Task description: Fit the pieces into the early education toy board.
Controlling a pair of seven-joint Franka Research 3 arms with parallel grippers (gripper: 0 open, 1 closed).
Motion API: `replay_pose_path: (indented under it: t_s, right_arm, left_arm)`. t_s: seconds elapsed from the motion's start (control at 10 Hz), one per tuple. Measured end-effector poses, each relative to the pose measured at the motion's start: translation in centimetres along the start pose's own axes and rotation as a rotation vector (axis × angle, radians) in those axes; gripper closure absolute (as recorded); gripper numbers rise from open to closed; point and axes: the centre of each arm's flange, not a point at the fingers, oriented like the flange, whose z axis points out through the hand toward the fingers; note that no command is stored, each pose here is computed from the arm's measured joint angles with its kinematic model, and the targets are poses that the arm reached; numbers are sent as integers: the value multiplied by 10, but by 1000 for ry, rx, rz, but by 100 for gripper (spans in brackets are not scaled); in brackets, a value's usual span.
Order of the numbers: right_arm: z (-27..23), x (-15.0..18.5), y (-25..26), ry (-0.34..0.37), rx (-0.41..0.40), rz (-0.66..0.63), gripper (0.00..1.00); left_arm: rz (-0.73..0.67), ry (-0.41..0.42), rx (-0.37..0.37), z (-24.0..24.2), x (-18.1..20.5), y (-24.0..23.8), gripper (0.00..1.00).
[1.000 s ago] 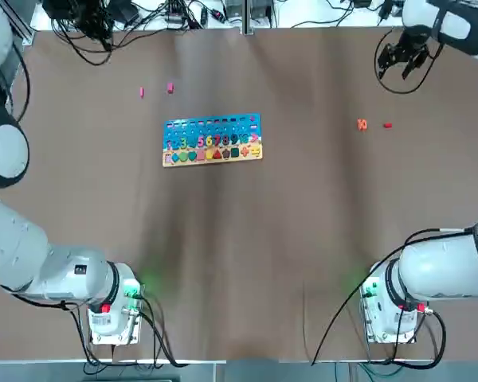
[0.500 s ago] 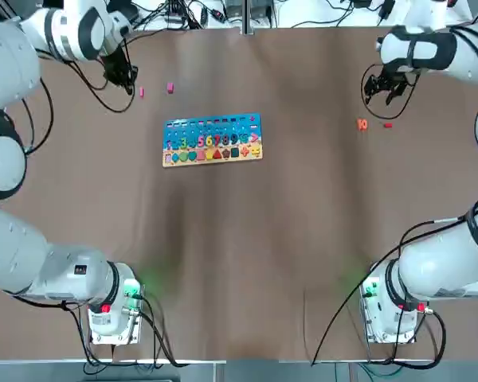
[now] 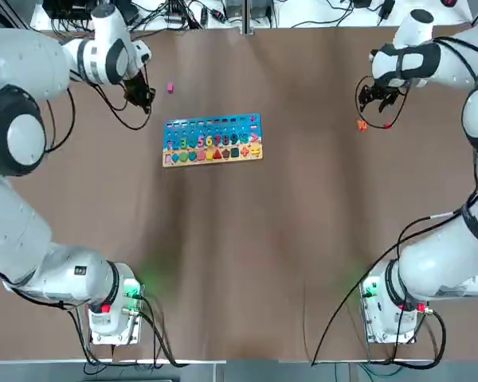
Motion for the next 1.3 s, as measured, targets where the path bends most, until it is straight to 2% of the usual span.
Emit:
replay_pose_path:
  t_s: [0.2,0.5,1.3]
  right_arm:
    - [26,2,1,8,-3,1,15]
    - [38,2,1,5,-4,1,18]
    - [48,0,2,-13,-4,3,26]
  left_arm:
    - [-15,-36,5,32,-8,1,99]
    - [-23,-18,1,74,-36,-9,99]
    - [-40,18,-14,109,-54,9,99]
